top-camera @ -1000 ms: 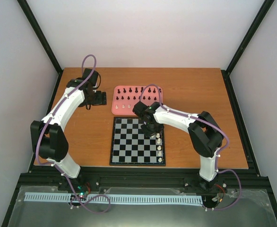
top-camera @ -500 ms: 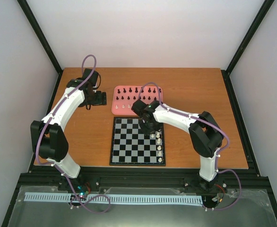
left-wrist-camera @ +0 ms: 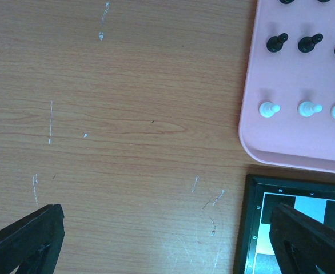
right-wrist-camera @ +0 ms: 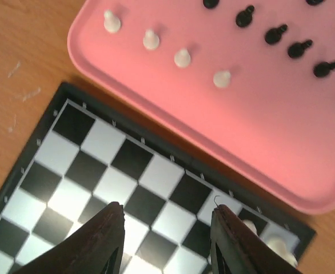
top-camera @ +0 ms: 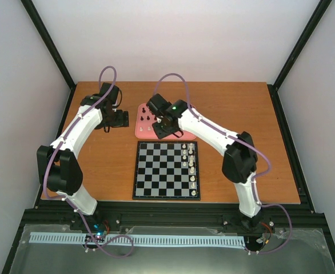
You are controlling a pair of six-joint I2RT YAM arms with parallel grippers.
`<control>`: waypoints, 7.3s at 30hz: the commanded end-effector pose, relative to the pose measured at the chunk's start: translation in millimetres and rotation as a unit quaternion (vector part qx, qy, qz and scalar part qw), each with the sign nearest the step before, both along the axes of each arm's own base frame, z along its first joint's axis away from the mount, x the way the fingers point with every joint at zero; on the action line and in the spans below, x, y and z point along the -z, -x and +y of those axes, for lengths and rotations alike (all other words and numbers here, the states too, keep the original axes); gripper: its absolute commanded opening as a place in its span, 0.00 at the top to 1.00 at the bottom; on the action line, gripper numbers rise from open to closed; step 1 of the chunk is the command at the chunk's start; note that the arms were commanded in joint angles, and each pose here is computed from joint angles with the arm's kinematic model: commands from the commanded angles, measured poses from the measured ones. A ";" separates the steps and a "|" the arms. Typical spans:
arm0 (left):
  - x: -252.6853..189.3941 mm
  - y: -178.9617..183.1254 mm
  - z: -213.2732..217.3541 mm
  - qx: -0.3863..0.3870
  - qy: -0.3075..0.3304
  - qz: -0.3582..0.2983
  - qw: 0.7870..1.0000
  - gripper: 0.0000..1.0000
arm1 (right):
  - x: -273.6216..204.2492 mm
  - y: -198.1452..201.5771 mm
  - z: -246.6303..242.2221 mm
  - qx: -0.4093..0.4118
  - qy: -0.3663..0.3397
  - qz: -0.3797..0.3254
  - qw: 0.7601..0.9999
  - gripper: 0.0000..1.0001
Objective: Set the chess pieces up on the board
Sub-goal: Pick up the chess piece from the storage box, then place the chess piece on the chessboard, then pick up the chess piece from the storage box.
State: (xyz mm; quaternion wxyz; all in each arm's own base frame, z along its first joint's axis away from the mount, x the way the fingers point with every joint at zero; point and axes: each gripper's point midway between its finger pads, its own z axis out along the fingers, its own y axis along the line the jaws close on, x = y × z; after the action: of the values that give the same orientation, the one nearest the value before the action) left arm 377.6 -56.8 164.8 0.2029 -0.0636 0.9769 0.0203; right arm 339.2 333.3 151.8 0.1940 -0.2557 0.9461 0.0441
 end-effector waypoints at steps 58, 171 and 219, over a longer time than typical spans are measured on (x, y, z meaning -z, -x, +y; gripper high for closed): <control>-7.2 -5.0 -2.7 0.007 -0.001 -0.008 1.000 0.00 | 106.2 -130.6 6.4 0.025 -0.004 0.015 1.000 0.88; -5.1 0.0 1.9 0.000 -0.008 -0.013 1.000 0.00 | 79.0 109.2 -63.8 -0.046 -0.059 0.064 0.995 0.70; -16.5 -1.2 -1.6 0.002 0.004 -0.020 1.000 0.00 | 103.8 -114.8 60.1 -0.024 -0.081 0.016 0.996 0.59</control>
State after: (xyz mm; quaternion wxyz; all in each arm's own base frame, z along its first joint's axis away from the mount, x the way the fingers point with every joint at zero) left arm 372.7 -55.6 167.1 0.2057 -0.0640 0.9763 0.0197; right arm 448.8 387.0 49.9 0.1955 -0.2514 0.9402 0.1211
